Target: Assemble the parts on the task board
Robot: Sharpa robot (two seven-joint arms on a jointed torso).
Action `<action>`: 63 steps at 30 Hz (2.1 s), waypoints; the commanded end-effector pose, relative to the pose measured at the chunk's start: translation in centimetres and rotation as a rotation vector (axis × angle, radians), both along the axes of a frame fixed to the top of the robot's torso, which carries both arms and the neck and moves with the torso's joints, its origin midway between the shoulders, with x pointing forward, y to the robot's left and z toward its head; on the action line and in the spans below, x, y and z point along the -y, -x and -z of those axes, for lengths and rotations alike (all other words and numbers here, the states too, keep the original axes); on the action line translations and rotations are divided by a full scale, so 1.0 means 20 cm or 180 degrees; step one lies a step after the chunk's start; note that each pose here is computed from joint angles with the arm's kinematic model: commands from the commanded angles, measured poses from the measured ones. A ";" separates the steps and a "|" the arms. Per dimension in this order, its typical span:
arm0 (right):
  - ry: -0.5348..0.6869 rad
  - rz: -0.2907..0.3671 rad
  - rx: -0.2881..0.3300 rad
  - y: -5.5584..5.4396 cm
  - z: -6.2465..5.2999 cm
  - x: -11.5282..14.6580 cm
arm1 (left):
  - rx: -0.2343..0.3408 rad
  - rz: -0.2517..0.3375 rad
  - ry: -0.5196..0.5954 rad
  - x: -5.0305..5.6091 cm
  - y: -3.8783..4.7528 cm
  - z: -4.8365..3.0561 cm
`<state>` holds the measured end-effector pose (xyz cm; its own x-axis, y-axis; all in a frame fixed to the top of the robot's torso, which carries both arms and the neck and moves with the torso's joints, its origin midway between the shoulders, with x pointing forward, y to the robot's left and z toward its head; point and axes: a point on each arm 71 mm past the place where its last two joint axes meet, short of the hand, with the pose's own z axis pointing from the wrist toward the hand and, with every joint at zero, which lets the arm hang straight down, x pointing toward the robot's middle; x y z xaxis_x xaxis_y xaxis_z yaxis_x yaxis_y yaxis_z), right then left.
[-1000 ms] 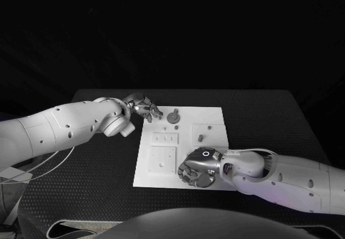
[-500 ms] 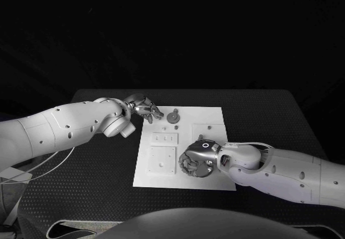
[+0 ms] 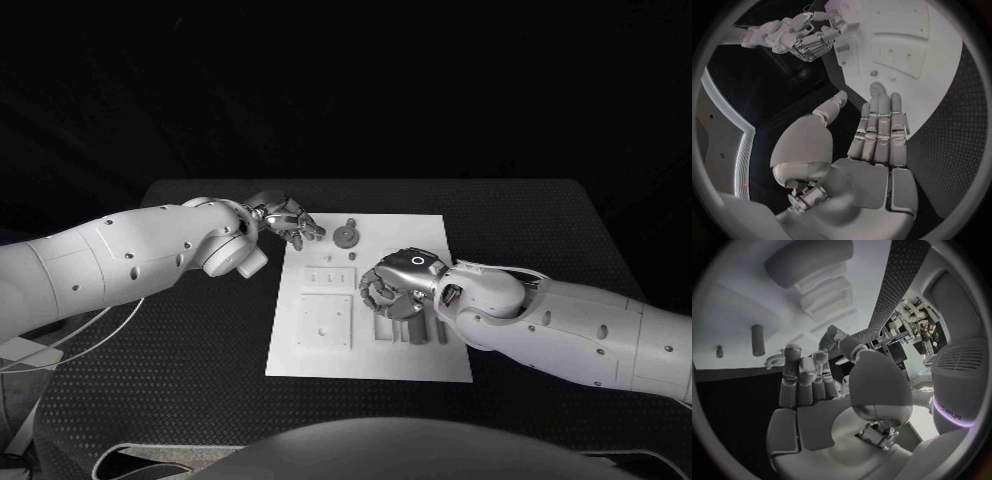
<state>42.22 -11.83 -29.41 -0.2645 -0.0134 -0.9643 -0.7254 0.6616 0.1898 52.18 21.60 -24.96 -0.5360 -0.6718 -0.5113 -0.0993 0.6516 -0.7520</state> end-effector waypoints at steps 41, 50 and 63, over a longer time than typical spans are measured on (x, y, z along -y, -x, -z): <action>-0.2025 0.1734 -0.2172 -0.30 0.01 0.32 | 0.0463 0.0043 0.0546 -0.04 0.019 -0.074; -0.2404 0.1852 -0.2853 -0.36 0.03 0.36 | 0.1103 0.0420 0.0265 0.01 0.039 -0.126; -0.3233 0.1491 -0.4074 -0.38 -0.01 0.37 | 0.2036 0.0850 0.0014 0.17 0.085 -0.201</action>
<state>50.28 -20.09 -29.90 -0.5899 0.8049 0.0649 0.3483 0.1810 0.9197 50.84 18.89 -21.81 -0.3717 -0.5936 -0.7138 0.3970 0.5934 -0.7002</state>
